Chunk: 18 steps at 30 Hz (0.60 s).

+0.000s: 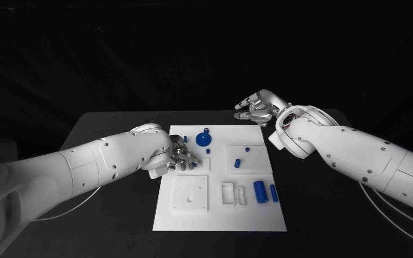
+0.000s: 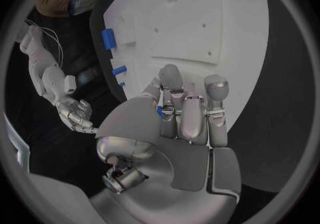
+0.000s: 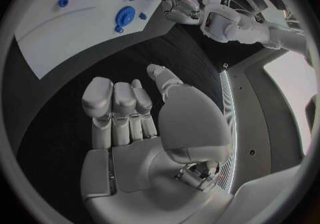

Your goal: Assemble the parts on the task board

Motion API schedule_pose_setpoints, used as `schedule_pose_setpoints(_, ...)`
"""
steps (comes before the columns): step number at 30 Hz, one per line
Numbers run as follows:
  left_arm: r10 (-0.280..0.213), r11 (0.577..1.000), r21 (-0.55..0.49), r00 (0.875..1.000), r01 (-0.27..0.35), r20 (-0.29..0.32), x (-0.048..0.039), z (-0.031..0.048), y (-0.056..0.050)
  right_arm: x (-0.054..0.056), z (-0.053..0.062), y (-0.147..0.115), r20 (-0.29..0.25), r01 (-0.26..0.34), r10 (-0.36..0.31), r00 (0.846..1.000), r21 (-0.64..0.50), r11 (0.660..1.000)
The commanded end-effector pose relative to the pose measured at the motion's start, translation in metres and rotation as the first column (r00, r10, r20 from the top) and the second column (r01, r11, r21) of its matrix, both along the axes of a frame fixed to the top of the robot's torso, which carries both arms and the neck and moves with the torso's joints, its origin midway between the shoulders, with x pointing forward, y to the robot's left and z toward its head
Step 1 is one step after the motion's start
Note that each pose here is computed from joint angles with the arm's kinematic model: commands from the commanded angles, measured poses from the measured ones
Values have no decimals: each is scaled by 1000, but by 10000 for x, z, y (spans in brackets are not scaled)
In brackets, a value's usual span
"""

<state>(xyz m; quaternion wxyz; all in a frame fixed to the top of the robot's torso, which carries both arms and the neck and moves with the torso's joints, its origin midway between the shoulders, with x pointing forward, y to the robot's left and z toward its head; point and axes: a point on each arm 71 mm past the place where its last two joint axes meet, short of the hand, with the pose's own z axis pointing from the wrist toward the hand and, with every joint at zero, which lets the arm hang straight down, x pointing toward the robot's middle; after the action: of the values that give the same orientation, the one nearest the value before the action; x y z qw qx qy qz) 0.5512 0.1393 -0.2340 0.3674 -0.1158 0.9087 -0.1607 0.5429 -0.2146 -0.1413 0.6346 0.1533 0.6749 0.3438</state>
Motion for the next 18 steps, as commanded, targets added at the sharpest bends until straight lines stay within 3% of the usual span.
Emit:
schedule_pose_setpoints(1, -3, 1000, 5, 1000, 3, -2, -1, -7, 17, -4, -14, 8, -8, -10, 10, 1000, -1, 1000)
schedule_pose_setpoints(18, -2, 999, -35, 1000, 1, -8, -36, 4, 144, -12, -69, -8, -18, -6, 6, 1000, 0, 1000)
